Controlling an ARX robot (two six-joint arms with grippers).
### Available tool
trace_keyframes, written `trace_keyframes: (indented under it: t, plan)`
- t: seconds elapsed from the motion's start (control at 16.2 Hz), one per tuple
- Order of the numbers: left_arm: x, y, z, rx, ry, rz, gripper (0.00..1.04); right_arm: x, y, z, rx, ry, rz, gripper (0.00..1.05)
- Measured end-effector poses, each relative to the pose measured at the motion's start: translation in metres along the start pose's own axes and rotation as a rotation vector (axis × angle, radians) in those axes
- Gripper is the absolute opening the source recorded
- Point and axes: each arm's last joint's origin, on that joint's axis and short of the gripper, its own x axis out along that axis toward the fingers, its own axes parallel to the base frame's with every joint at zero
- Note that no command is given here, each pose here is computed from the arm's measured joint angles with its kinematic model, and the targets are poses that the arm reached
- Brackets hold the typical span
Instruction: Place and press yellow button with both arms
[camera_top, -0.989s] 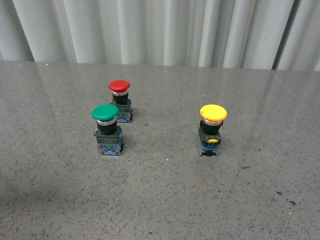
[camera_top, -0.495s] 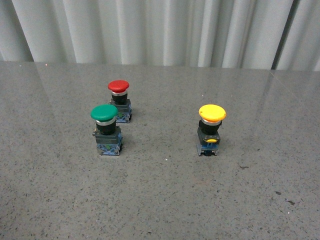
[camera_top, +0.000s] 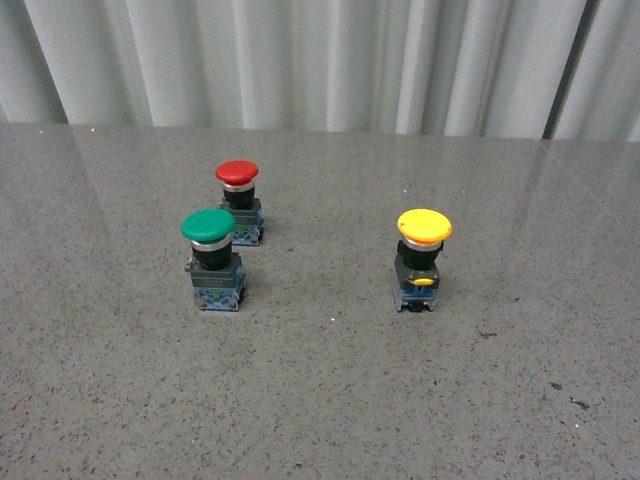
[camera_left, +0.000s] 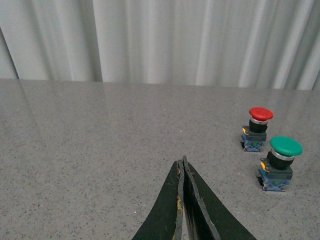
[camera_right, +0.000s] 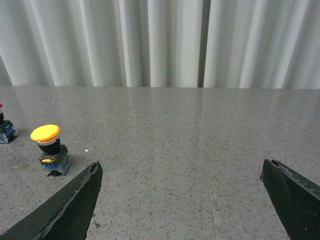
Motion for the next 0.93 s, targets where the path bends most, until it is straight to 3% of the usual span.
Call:
trace_keyframes:
  t: [0.93]
  plan:
    - [-0.026,0.000,-0.011,0.000,-0.006,0.001,0.04,0.000,0.000,0.000,0.000,0.001,0.000,0.98]
